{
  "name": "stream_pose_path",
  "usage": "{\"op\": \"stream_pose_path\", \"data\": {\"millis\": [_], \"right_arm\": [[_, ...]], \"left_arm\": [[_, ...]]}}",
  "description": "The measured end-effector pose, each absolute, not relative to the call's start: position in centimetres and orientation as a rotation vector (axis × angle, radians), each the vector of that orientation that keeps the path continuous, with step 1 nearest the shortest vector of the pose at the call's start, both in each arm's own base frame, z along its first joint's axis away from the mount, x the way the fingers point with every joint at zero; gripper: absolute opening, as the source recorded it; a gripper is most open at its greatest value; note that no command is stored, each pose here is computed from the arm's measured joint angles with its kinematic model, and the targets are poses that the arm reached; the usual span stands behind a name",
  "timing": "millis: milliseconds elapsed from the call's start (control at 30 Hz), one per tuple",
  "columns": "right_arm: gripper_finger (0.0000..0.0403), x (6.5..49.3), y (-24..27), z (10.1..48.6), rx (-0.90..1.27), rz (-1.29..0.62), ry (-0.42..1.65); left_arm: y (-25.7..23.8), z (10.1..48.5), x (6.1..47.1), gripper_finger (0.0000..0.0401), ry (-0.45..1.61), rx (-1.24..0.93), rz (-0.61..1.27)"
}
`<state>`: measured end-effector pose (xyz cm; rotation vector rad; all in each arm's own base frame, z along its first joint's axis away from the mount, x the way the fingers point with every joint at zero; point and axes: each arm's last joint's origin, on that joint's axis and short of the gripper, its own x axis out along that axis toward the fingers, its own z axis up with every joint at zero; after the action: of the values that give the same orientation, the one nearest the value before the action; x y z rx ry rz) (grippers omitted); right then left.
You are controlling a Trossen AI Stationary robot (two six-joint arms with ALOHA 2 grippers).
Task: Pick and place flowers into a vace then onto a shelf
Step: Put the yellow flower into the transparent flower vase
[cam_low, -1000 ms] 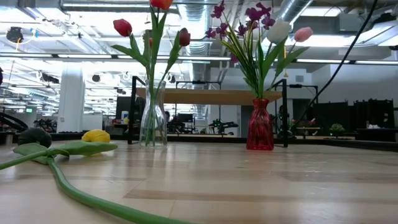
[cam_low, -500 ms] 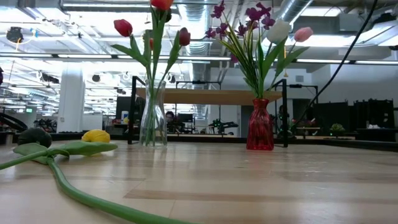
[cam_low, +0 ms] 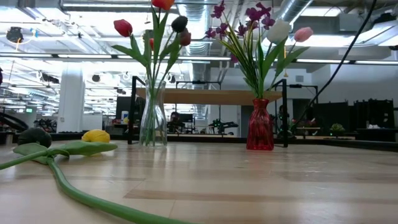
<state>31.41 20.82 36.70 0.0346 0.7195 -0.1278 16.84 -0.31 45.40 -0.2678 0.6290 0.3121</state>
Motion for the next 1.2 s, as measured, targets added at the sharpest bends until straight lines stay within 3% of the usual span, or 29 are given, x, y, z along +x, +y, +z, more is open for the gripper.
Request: {"op": "stream_pose_path", "data": {"millis": [333, 467, 600, 967, 1200], "right_arm": [[0.0137, 28.5, 26.2, 31.0, -0.097, -0.074, 0.679], [0.0122, 27.2, 27.9, 28.1, -0.143, 0.027, 0.709], [0.0112, 27.1, 28.1, 25.5, -0.094, 0.010, 0.645], [0.0113, 30.8, 23.7, 20.5, 0.043, -0.229, 0.612], [0.0113, 34.5, 22.0, 17.9, 0.149, -0.275, 0.556]], "left_arm": [[-3.2, 46.8, 13.2, 0.0187, 0.449, -0.230, 0.301], [-4.9, 46.0, 13.6, 0.0187, 0.450, -0.208, 0.217], [-6.7, 44.4, 14.3, 0.0187, 0.467, -0.184, 0.139], [-10.8, 40.0, 13.9, 0.0187, 0.518, -0.123, 0.062], [-12.3, 39.1, 13.2, 0.0187, 0.545, -0.127, -0.003]]}}
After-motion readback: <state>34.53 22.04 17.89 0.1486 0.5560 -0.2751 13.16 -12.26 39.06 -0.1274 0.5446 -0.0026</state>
